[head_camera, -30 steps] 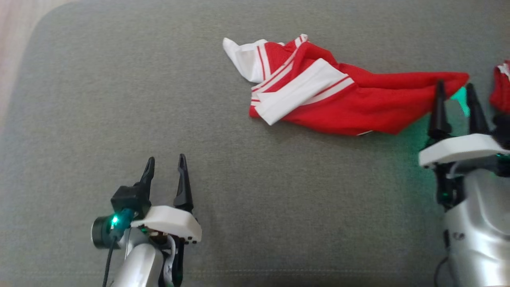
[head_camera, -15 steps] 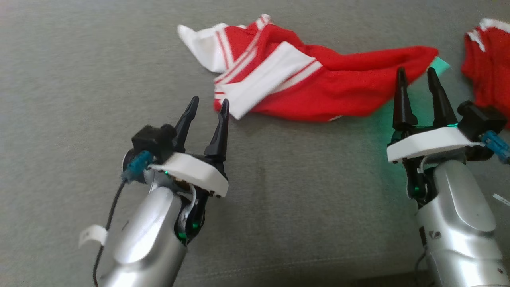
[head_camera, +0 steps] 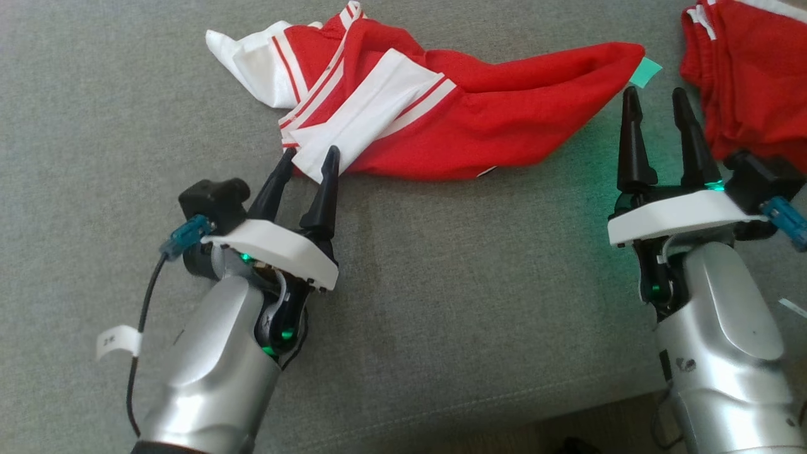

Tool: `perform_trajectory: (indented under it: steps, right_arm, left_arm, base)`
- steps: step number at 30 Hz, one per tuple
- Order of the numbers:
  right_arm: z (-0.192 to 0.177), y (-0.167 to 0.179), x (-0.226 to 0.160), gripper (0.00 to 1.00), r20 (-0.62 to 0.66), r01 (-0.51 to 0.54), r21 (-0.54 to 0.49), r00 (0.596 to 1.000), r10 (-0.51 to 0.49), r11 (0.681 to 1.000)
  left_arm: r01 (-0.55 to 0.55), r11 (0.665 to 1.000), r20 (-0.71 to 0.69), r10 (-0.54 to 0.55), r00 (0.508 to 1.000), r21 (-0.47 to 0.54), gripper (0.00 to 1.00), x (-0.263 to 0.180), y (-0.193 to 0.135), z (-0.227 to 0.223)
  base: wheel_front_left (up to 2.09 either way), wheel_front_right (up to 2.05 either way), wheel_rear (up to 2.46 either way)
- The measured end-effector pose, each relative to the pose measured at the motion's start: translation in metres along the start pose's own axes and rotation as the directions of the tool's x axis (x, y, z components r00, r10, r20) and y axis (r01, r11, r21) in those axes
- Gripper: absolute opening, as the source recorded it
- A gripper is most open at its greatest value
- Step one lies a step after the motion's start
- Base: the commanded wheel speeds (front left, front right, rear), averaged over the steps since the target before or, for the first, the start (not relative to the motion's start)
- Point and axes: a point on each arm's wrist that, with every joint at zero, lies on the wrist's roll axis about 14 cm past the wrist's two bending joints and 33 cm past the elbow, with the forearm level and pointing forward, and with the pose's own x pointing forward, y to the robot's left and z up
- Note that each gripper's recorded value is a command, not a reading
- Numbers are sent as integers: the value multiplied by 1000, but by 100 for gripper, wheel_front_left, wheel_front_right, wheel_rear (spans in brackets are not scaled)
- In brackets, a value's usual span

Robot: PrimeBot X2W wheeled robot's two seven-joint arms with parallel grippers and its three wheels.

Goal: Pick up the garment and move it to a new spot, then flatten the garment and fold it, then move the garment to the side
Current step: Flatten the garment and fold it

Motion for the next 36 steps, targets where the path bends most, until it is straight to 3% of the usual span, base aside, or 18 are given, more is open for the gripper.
perform_trajectory:
  steps: [5, 6, 7, 9, 11, 12, 23, 28, 32, 36]
  right_arm:
    - [3, -2, 1, 100, 9, 8, 2, 1000, -8, 1000]
    - [4, -2, 1, 100, 11, 7, 2, 1000, -7, 1000]
    - [4, -2, 1, 100, 13, 6, 2, 1000, -6, 1000]
    - [5, -1, 2, 100, 16, 4, 3, 1000, -4, 1000]
    - [6, 0, 2, 100, 18, 2, 5, 1000, -2, 1000]
    - [6, 0, 2, 100, 19, 3, 7, 1000, -3, 1000]
    - [22, 7, -8, 100, 53, -2, 38, 999, 0, 999]
    - [20, 19, -24, 100, 44, -26, 58, 999, 23, 998]
    - [20, 33, -32, 100, 43, -58, 68, 998, 55, 996]
    - [20, 50, -36, 100, 44, -103, 70, 994, 100, 992]
  left_arm:
    - [5, 1000, 6, -5, 1000, 2, 100, 1, -1, 3]
    - [7, 1000, 5, -7, 1000, 6, 81, 1, -1, 2]
    - [9, 1000, 4, -9, 1000, 9, 48, 1, -1, 2]
    - [24, 1000, -5, -24, 1000, 14, 21, 0, -5, -1]
    - [30, 999, -12, -30, 999, 18, 4, -1, -6, -2]
    - [35, 999, -9, -35, 999, 21, 0, -1, -7, -1]
    - [20, 984, 226, -60, 972, 174, 0, -33, -20, 79]
    - [-38, 948, 351, -79, 933, 316, 0, -75, -27, 121]
    - [-81, 920, 371, -74, 926, 383, 0, -112, -27, 123]
    - [-158, 908, 313, 31, 949, 388, 0, -148, -2, 91]
  base:
    - [0, 0, 0]
    - [0, 0, 0]
    - [0, 0, 0]
    - [0, 0, 0]
    - [0, 0, 0]
    - [0, 0, 0]
    - [0, 0, 0]
    - [0, 0, 0]
    - [0, 0, 0]
    - [0, 0, 0]
